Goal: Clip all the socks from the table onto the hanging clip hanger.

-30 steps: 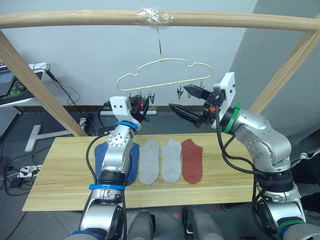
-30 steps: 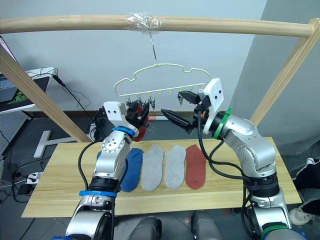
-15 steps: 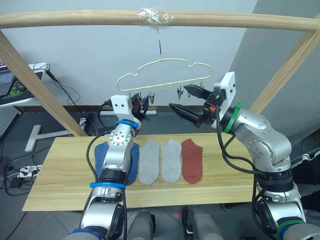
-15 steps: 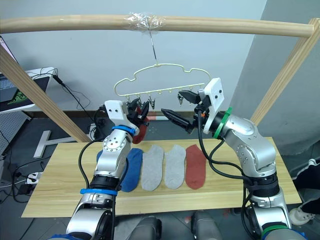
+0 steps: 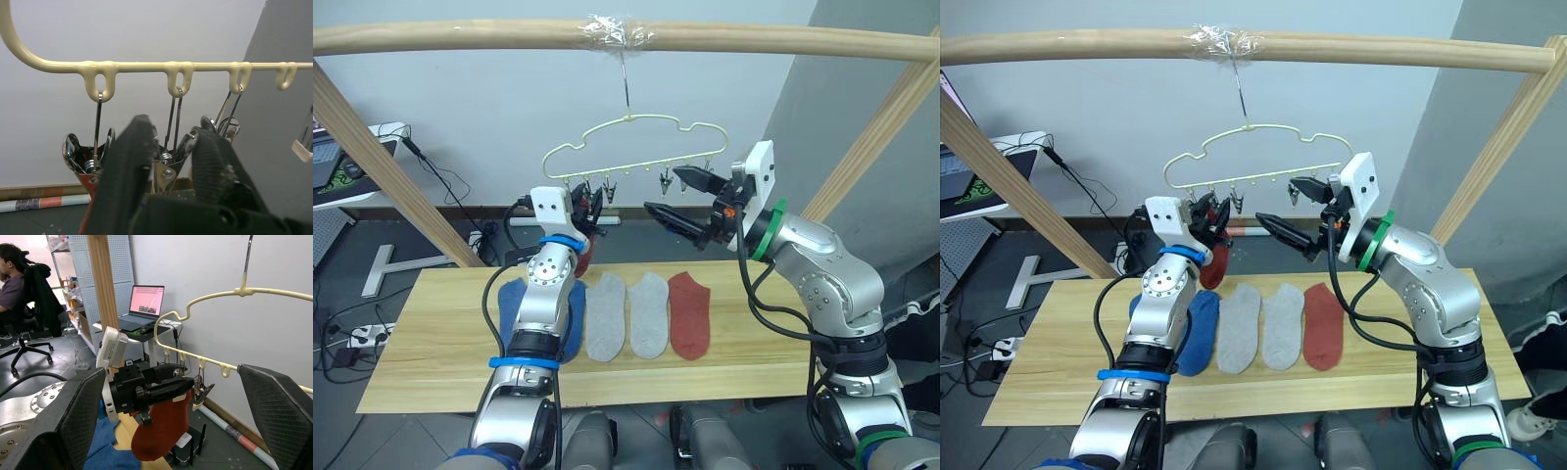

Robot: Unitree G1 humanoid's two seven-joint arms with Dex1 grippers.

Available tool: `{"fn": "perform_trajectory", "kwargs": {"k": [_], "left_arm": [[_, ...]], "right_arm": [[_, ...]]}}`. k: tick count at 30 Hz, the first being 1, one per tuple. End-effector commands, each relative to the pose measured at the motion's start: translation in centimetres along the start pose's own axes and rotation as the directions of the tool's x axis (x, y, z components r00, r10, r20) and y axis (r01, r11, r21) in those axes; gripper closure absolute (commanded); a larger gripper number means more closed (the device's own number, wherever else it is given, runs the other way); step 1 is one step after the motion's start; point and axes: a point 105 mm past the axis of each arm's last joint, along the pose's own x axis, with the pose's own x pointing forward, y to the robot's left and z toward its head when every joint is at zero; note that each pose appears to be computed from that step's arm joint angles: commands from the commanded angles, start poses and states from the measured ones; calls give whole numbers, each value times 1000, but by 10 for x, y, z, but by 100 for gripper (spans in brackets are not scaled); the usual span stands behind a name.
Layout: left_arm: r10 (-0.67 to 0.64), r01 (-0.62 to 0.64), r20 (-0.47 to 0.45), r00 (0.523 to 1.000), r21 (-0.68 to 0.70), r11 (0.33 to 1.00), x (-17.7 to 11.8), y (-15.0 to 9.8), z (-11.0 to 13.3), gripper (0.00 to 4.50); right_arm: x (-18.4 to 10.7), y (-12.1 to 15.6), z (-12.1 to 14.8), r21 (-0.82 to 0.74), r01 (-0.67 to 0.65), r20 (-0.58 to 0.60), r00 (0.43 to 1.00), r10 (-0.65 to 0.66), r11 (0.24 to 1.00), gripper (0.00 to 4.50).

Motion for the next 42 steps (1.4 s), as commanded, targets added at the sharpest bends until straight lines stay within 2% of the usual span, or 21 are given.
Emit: {"fn": "perform_trajectory", "kwargs": {"k": [1,4,10,13,17,18,19,22,26,30,36,39,42], "left_arm": [[-3,1,60,998,22,1000,2,-1,15,398],[-6,5,61,998,22,1000,2,-2,16,449],[-7,6,58,998,18,1000,1,0,16,449],[1,-1,39,999,7,1000,0,5,14,449],[-2,2,28,1000,2,1000,-3,10,12,449],[-2,2,28,1000,1,1000,-4,10,12,449],[-8,8,23,1000,-1,1000,-5,10,11,449],[-18,18,16,1000,-4,1000,-8,10,10,449],[-17,17,7,1000,-7,1000,-12,9,8,449],[-16,16,2,1000,-9,1000,-13,8,8,449],[-8,8,-5,1000,-4,1000,-15,12,7,449],[-6,6,-8,1000,-3,1000,-16,12,6,450],[-7,7,-14,1000,-1,1000,-16,11,5,450]], "right_arm": [[-1,4,17,-42,-17,53,998,19,999,0],[-1,5,17,-41,-17,54,998,19,999,0],[-1,8,8,-24,-19,23,1000,20,1000,0],[-1,16,-27,-17,-31,-102,994,29,999,0],[-14,3,-98,8,84,-309,948,-77,996,0],[-16,2,-106,7,95,-327,941,-87,995,0],[-23,-5,-135,8,132,-404,907,-118,991,0],[-42,-20,-187,-21,194,-551,816,-173,981,0],[-48,-29,-212,-44,199,-612,769,-184,979,0],[-49,-32,-223,-35,215,-628,755,-189,976,0],[-52,-20,-244,14,196,-668,731,-137,980,0],[-60,-14,-256,19,174,-699,706,-112,985,62],[-80,-14,-271,-18,151,-750,651,-113,988,169]]}}
